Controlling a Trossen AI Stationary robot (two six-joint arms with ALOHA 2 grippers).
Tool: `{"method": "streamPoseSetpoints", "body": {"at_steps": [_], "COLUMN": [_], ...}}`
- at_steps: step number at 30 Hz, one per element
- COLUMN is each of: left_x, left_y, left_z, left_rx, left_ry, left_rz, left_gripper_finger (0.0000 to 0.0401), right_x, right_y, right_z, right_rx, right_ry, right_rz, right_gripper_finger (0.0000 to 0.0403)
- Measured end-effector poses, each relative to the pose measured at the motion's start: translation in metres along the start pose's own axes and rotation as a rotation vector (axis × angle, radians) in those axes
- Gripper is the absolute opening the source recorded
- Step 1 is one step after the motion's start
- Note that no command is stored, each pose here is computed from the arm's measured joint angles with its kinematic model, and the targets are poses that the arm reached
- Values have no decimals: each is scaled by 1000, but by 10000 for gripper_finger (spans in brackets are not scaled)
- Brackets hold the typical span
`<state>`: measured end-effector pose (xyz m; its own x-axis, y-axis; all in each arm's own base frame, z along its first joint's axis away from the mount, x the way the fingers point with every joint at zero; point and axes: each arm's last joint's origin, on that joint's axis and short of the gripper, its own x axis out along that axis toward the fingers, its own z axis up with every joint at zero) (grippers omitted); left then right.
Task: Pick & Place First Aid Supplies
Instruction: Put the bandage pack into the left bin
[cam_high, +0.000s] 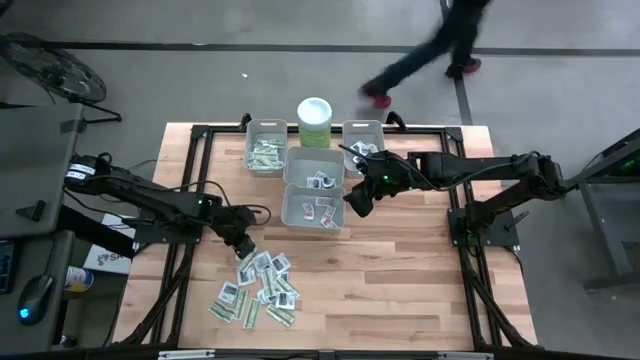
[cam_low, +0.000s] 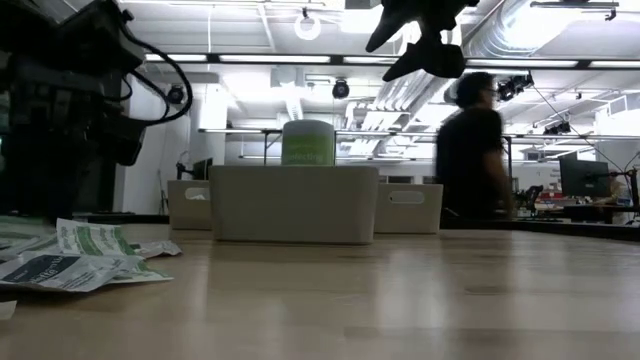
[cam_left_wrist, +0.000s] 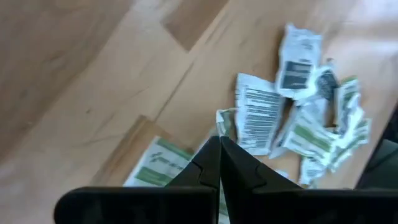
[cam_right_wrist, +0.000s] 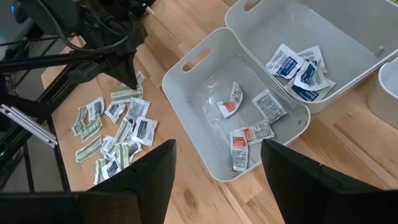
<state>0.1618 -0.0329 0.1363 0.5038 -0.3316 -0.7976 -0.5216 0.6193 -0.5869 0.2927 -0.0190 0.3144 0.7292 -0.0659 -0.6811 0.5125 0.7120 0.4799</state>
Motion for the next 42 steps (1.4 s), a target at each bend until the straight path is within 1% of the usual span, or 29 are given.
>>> {"method": "streamPoseSetpoints", "body": {"at_steps": [4, 9, 19, 27, 31, 35, 42], "left_x": [-12, -36, -81, -111, -123, -133, -153], "left_y": [-11, -26, -49, -62, -59, -46, -23], "left_z": [4, 10, 22, 35, 48, 64, 97], "left_rx": [26, 59, 151, 130, 57, -27, -130], "left_ry": [-39, -117, -332, -661, -775, -814, -903], "left_rz": [-2, 43, 268, 465, 534, 591, 569], "left_gripper_finger": [1, 1, 0, 0, 0, 0, 0], "right_x": [0, 0, 0, 0, 0, 0, 0], "right_y": [0, 0, -1, -2, -2, -3, -4], "right_z": [0, 0, 1, 2, 2, 2, 3], "right_rx": [-4, -15, -39, -60, -86, -114, -164], "right_ry": [0, 0, -26, -38, -43, -58, -90], "right_rz": [0, 0, -31, -48, -52, -72, -119], "right_gripper_finger": [229, 229, 229, 229, 229, 229, 229]}}
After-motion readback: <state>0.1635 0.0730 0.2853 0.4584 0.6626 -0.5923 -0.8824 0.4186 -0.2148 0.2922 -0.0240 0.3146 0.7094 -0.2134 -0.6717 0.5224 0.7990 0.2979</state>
